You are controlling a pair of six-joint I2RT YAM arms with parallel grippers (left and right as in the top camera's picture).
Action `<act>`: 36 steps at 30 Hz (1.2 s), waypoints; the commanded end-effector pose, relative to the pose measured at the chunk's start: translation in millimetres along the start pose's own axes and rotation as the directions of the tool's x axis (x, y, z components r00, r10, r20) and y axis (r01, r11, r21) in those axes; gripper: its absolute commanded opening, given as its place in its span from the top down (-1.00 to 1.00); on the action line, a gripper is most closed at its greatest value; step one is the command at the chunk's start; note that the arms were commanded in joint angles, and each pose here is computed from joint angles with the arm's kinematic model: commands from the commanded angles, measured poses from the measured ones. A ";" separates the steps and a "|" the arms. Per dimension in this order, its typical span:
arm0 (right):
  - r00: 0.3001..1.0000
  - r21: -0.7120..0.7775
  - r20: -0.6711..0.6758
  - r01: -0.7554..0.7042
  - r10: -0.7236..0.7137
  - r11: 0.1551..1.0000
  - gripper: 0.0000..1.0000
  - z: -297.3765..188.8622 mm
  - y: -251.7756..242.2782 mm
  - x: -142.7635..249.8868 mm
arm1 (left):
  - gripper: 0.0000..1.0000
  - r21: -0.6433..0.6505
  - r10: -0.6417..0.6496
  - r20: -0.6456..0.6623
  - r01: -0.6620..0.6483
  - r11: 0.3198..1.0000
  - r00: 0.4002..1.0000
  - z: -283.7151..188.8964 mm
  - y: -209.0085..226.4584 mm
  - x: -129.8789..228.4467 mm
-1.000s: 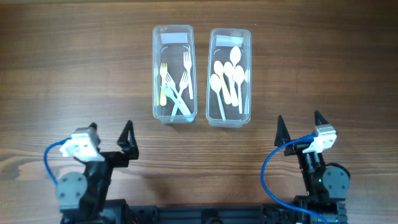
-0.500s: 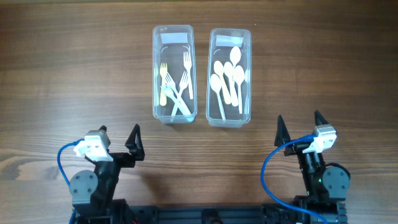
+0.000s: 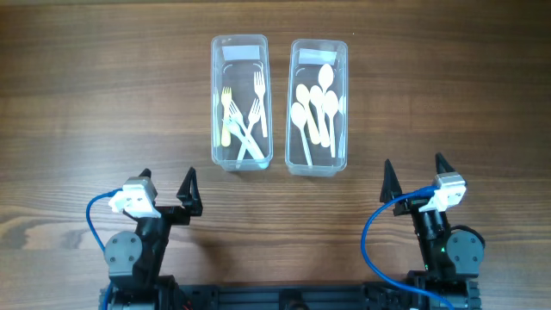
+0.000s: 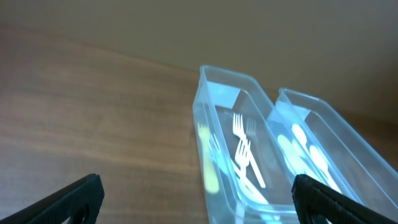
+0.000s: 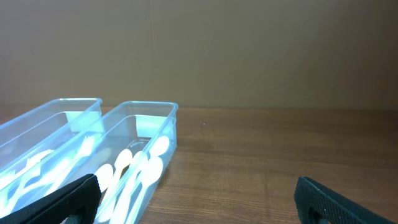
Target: Pack container
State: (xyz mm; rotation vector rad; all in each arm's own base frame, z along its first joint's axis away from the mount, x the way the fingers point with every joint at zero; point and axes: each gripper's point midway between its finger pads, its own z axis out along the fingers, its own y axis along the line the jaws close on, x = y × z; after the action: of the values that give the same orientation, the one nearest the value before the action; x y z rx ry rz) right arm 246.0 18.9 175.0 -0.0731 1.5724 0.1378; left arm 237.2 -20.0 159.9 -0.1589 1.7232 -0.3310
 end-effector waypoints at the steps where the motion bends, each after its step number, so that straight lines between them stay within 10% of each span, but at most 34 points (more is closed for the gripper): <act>1: 1.000 0.011 0.005 -0.011 0.011 1.000 -1.00 -0.1 -1.5 -0.8 | -1.00 -0.017 0.007 0.012 -0.007 1.000 1.000 1.9 4.4 3.2; 36: 1.000 0.011 0.005 -0.011 0.011 1.000 -0.99 -0.1 -1.5 -0.8 | -1.00 -0.117 0.086 0.021 -0.083 0.990 0.996 1.4 21.8 1.6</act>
State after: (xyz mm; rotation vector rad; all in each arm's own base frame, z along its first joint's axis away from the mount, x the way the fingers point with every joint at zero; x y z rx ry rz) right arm 246.0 18.9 175.0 -0.0734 1.5724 0.1375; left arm 239.9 3.6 154.7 -0.2073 1.7139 -0.1676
